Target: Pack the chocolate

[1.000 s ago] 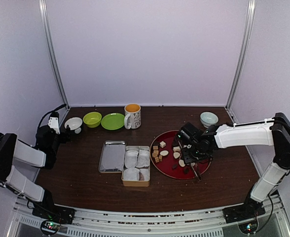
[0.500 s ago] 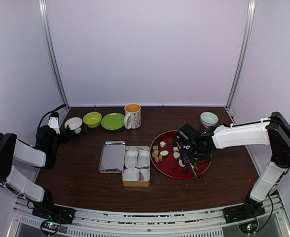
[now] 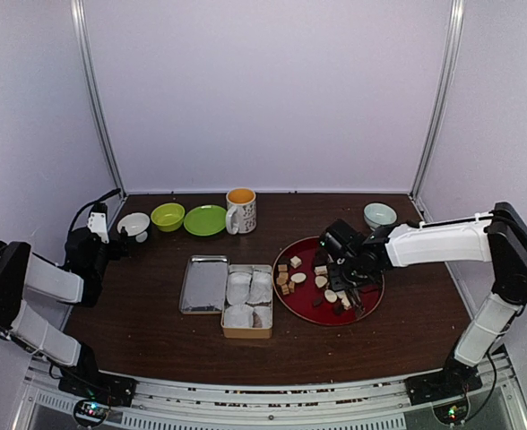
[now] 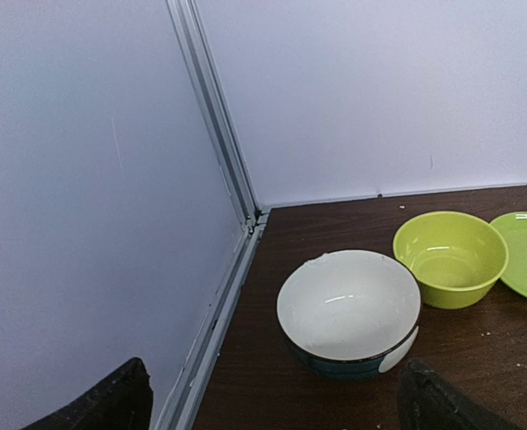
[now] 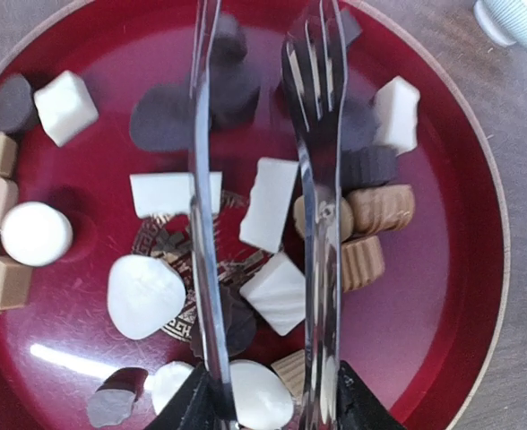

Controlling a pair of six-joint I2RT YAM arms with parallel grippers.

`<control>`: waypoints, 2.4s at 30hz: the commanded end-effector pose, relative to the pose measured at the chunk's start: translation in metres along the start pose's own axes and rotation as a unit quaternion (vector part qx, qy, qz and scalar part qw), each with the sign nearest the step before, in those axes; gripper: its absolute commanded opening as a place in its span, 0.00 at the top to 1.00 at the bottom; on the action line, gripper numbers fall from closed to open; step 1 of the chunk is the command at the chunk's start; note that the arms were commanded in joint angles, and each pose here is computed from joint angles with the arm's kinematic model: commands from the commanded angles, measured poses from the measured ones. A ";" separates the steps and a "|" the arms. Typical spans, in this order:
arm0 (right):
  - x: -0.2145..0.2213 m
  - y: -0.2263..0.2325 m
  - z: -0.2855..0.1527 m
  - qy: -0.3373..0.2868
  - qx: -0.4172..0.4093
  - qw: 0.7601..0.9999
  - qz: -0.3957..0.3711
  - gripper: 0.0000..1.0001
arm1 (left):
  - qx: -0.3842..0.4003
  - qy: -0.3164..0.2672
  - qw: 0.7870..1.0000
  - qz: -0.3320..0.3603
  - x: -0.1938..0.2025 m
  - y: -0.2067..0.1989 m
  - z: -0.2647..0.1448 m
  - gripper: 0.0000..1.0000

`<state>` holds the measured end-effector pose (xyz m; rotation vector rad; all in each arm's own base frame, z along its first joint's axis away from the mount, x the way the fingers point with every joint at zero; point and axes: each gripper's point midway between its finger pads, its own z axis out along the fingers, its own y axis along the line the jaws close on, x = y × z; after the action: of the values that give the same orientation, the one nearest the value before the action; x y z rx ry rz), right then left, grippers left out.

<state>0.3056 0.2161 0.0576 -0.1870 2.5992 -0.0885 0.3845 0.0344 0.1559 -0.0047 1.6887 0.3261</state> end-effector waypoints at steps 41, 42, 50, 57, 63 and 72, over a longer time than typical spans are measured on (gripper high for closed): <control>0.057 -0.056 -0.085 0.041 -0.047 0.998 0.028 0.59 | -0.004 -0.023 1.000 -0.011 -0.010 0.003 0.000 0.02; 0.058 -0.058 -0.084 0.043 -0.040 0.998 0.027 0.59 | -0.005 -0.024 1.000 -0.011 -0.010 0.003 0.000 0.02; 0.055 -0.054 -0.075 0.048 -0.031 0.998 0.019 0.59 | -0.004 -0.024 1.000 -0.011 -0.010 0.003 0.000 0.02; 0.048 -0.048 -0.071 0.044 -0.033 0.998 0.018 0.59 | -0.004 -0.024 1.000 -0.011 -0.010 0.003 0.000 0.02; 0.045 -0.045 -0.065 0.047 -0.027 0.999 0.011 0.60 | -0.004 -0.023 1.000 -0.011 -0.010 0.003 0.000 0.02; 0.045 -0.045 -0.059 0.052 -0.015 0.999 0.008 0.65 | -0.004 -0.024 1.000 -0.011 -0.010 0.003 0.000 0.02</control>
<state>0.2305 0.1673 0.0816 -0.2031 2.7557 -0.0341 0.3845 0.0344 0.1559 -0.0050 1.6887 0.3258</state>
